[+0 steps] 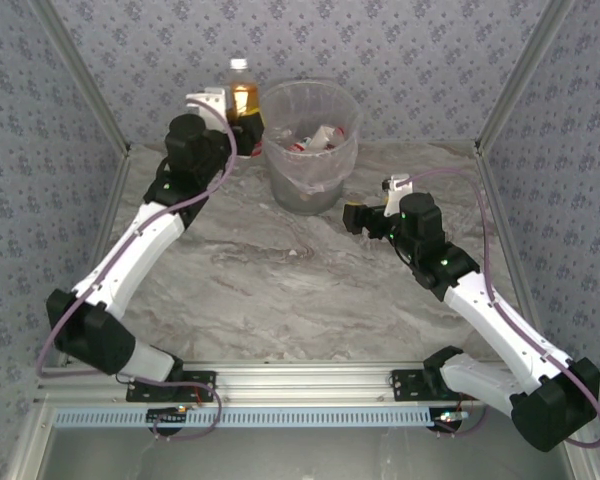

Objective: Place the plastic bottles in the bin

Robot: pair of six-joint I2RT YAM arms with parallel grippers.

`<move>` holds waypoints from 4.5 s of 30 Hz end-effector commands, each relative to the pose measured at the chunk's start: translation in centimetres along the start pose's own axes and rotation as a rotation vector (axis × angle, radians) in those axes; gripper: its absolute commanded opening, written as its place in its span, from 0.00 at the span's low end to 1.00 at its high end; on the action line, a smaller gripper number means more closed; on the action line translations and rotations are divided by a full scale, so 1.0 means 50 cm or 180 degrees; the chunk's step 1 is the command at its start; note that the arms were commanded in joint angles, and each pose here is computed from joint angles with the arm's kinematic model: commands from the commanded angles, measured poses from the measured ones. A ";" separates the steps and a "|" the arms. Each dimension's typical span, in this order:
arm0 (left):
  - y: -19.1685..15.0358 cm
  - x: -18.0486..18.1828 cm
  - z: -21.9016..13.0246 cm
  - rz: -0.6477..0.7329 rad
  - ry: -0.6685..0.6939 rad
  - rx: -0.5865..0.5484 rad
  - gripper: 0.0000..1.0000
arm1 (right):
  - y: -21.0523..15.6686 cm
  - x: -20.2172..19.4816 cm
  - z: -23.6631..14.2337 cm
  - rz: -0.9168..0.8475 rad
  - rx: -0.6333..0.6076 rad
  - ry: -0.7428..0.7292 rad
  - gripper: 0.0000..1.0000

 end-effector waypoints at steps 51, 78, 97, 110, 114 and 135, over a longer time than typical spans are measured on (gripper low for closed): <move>-0.026 -0.053 0.287 0.1239 -0.0822 0.0577 0.99 | 0.001 -0.004 -0.045 -0.0110 -0.0067 -0.0157 0.98; 0.088 -0.056 0.090 0.0559 -0.0747 0.0379 0.99 | -0.018 -0.046 -0.044 -0.0021 -0.0181 -0.0549 0.99; -0.124 0.124 -0.139 0.0480 0.1297 0.0334 0.99 | -0.036 -0.173 -0.070 0.0254 -0.0600 -0.1559 1.00; -0.370 0.348 -0.339 -0.0118 0.2764 0.0825 1.00 | -0.109 -0.331 -0.085 0.0456 -0.0580 -0.2252 1.00; -0.451 0.377 -0.340 -0.0133 0.2848 0.1212 0.99 | -0.130 -0.361 -0.085 0.0558 -0.0623 -0.2288 1.00; -0.598 0.386 -0.255 0.0272 0.1599 0.0941 0.99 | -0.191 -0.408 -0.063 0.0383 -0.0428 -0.2181 1.00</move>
Point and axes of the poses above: each hand's point on the last joint's axis, 136 mm out from that joint toward the fingers, its own z axis out along the fingers, its own x axis along the line the jaws close on, y = z × x, the point moved 6 cm from there along -z, back along the fingers, and after that the axes turned 6 degrees about z, right-handed, at the moved point
